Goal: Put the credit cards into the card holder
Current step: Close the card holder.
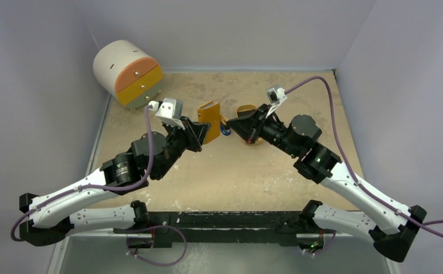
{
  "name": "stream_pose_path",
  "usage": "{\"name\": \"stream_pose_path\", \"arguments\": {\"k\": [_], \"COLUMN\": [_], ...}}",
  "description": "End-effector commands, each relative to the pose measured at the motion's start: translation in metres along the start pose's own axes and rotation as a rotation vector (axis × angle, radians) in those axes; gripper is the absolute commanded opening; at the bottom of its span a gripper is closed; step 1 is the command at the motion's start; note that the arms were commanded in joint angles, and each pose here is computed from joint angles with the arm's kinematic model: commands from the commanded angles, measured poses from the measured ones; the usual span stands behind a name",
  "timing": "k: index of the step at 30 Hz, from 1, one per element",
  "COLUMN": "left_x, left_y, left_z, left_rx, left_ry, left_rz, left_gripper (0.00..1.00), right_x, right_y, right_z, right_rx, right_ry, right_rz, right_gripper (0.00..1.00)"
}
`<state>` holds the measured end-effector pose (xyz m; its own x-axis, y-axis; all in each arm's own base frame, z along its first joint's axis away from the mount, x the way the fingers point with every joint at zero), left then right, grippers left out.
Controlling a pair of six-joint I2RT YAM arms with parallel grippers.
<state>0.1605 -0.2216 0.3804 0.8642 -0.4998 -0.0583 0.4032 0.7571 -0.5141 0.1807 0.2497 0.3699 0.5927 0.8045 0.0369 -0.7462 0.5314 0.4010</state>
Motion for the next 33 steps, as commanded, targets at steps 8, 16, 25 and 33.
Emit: {"name": "stream_pose_path", "arguments": {"k": [8,16,25,33], "left_x": [-0.005,-0.005,-0.007,-0.003], "left_y": [0.007,0.009,0.004,-0.005], "left_z": [0.025,0.024,0.024,0.015], "left_rx": [-0.028,-0.035,-0.029,-0.004], "left_ry": [-0.099,-0.106,-0.090,-0.044], "left_rz": [0.061,0.069,0.029,-0.028], "left_gripper": [0.00,0.00,0.00,0.00], "right_x": [0.007,0.007,0.014,0.019], "right_y": [0.013,0.020,0.021,0.022], "right_z": [0.028,0.029,0.025,0.027], "right_rx": [-0.030,-0.053,-0.048,-0.032], "right_ry": [-0.156,-0.133,-0.100,-0.108], "right_rz": [0.123,0.185,0.206,0.210], "right_gripper": [0.00,0.00,0.00,0.00]}}
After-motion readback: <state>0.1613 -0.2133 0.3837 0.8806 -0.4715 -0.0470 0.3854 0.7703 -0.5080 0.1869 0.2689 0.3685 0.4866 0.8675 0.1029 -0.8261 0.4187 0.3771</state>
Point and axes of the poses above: each gripper's point midway between its finger pads, its own x axis out along the fingers, its own y axis along the line the jaws close on, z = x × y, the point moved 5 cm from there along -x, back along the fingers, and after that the axes turned 7 degrees about -x, right-handed, at the moved point
